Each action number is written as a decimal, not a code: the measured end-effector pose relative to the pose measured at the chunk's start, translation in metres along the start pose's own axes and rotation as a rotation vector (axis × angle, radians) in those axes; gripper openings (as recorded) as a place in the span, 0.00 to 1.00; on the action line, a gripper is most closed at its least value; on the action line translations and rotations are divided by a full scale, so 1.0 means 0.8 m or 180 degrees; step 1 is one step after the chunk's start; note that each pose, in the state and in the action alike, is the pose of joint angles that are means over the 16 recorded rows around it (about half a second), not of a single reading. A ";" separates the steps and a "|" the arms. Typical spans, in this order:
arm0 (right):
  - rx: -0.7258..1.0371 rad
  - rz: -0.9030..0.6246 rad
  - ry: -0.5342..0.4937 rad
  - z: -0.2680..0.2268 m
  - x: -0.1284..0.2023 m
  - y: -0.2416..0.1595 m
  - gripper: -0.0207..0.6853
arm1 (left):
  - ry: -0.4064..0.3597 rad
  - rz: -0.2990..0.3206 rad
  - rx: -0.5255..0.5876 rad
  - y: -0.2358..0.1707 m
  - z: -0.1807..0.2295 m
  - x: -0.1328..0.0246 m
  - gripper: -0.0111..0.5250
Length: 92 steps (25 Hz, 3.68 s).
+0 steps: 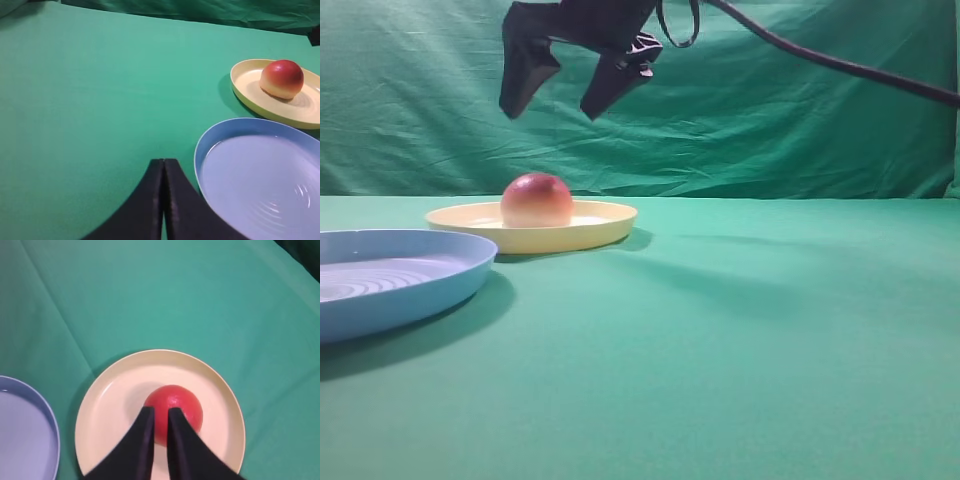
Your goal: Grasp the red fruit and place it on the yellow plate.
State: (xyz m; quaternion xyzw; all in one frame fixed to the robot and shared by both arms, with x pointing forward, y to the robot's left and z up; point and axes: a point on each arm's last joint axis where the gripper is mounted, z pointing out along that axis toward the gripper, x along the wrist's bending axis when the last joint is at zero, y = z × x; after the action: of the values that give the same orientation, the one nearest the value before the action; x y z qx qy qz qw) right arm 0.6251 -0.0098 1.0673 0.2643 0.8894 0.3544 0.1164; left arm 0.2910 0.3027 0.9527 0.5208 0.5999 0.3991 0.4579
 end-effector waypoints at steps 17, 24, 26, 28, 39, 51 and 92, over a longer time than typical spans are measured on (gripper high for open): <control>0.0030 0.0435 0.0338 -0.166 0.036 0.024 0.03 | 0.0000 0.0000 0.0000 0.000 0.000 0.000 0.02; -0.0204 0.0595 0.0217 -0.262 0.052 0.019 0.03 | 0.0000 0.0000 0.0000 0.000 0.000 0.000 0.02; -0.0346 0.0589 0.0151 -0.294 0.061 0.013 0.03 | 0.0000 0.0000 0.0000 0.000 0.000 0.000 0.02; -0.0510 0.0566 0.0078 -0.325 0.072 0.004 0.03 | 0.0000 0.0000 0.0000 0.000 0.000 0.000 0.02; -0.1289 0.0633 -0.0533 -0.444 0.128 -0.114 0.03 | 0.0000 0.0000 0.0000 0.000 0.000 0.000 0.02; -0.1895 0.0968 -0.1607 -0.441 0.162 -0.266 0.03 | 0.0000 0.0000 0.0000 0.000 0.000 0.000 0.02; -0.1311 0.0977 -0.2271 -0.253 0.161 -0.477 0.03 | 0.0000 0.0000 0.0000 0.000 0.000 0.000 0.02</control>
State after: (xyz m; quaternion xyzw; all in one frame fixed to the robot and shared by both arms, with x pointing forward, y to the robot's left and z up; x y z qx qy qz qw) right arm 0.2900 -0.2860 0.9467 0.4705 0.6547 0.4240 0.4126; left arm 0.2910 0.3027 0.9527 0.5208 0.5999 0.3991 0.4579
